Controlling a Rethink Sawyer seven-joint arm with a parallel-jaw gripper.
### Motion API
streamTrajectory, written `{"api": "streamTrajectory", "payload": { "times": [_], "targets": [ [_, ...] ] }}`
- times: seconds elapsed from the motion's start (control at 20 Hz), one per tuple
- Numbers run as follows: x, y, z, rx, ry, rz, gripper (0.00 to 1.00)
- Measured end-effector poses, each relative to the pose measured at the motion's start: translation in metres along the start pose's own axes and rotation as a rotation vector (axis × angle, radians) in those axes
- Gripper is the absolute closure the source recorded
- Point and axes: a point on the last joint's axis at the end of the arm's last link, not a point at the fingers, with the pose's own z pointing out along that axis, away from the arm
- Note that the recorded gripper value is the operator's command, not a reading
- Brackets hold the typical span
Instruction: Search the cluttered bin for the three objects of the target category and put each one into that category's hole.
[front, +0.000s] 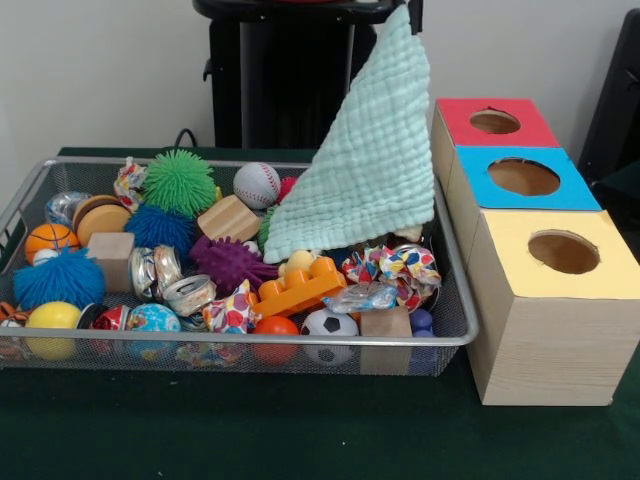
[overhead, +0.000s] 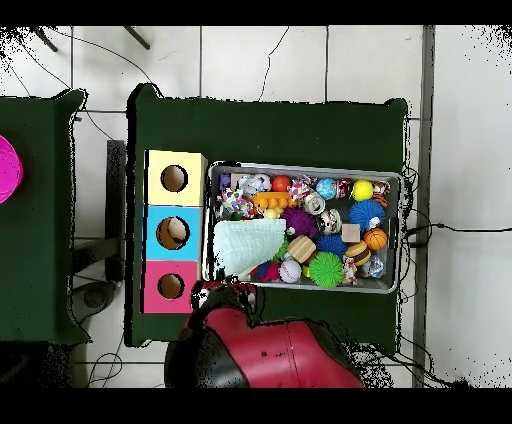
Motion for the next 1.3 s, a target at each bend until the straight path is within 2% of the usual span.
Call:
{"api": "streamTrajectory", "payload": {
  "times": [0.65, 1.0, 1.3],
  "targets": [
    [0.013, 0.003, 0.005, 0.015, 0.005, 0.043, 1.00],
    [0.016, -0.005, 0.014, 0.011, 0.012, 0.071, 1.00],
    [0.015, -0.023, 0.022, 0.017, 0.032, 0.117, 1.00]
  ]
}}
